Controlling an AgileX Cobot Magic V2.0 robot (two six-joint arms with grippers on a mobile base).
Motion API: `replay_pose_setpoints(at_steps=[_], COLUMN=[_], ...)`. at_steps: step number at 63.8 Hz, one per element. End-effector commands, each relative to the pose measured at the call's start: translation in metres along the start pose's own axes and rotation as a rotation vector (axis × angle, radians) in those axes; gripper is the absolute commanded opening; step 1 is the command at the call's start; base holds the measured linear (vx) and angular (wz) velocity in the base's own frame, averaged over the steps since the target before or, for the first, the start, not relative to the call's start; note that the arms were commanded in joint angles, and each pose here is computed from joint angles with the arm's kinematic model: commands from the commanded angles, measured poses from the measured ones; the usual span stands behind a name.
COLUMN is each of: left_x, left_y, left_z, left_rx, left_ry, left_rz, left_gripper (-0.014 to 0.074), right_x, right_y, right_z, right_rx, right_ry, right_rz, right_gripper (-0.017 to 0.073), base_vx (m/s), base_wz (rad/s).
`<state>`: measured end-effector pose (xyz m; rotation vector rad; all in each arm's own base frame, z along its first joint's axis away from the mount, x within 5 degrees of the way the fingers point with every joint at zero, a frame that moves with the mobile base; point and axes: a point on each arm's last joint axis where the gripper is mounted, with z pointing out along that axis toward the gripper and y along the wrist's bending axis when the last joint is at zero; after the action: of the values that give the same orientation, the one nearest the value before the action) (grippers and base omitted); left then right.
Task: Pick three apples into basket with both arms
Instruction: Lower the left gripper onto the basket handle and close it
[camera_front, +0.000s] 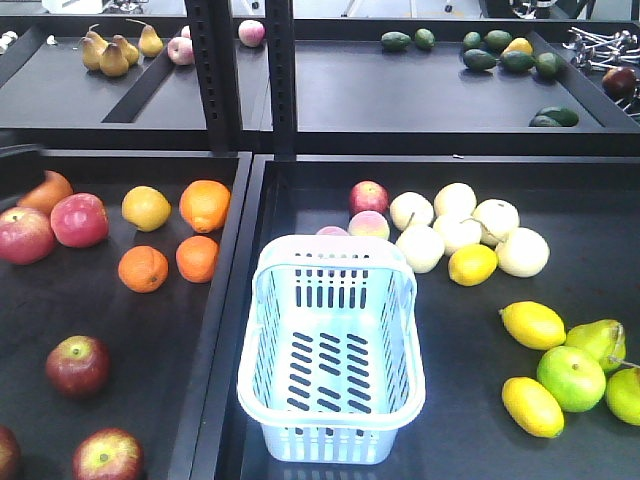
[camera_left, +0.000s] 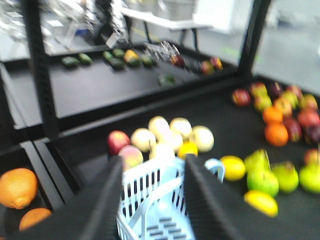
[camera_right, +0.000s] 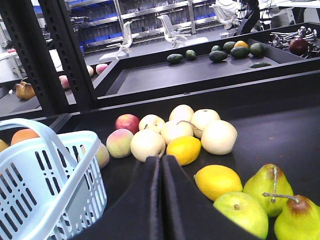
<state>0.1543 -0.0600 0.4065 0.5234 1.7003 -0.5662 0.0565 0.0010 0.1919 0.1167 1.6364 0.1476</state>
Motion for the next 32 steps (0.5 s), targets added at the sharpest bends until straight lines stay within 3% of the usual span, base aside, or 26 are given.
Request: replay_pose_setpoints(at_steps=[1, 8, 14, 21, 32], left_x=[-0.017, -0.018, -0.021, -0.019, -0.008], left_y=[0.012, 0.027, 0.031, 0.03, 0.02], left_z=[0.024, 0.059, 0.091, 0.129, 0.184], left_rx=[0.071, 0.181, 0.285, 0.37, 0.465], left_ry=[0.013, 0.104, 0.148, 0.197, 0.288], left_rz=[0.022, 0.05, 0.116, 0.21, 0.303], left_gripper=[0.0451, 0.0533, 0.0544, 0.0544, 0.0544], right_x=[-0.003, -0.003, -0.003, -0.003, -0.003], right_y=[0.001, 0.001, 0.001, 0.001, 0.001], right_z=[0.0, 0.0, 0.0, 0.0, 0.0], right_rx=[-0.013, -0.013, -0.013, -0.013, -0.013], right_ry=[-0.077, -0.077, -0.077, -0.077, -0.077], right_rz=[-0.015, -0.015, -0.015, -0.015, -0.015], right_gripper=[-0.0008, -0.0008, -0.0008, -0.0008, -0.0008], base_vx=[0.0, 0.0, 0.0, 0.0, 0.0], base_wz=[0.0, 0.0, 0.0, 0.0, 0.0])
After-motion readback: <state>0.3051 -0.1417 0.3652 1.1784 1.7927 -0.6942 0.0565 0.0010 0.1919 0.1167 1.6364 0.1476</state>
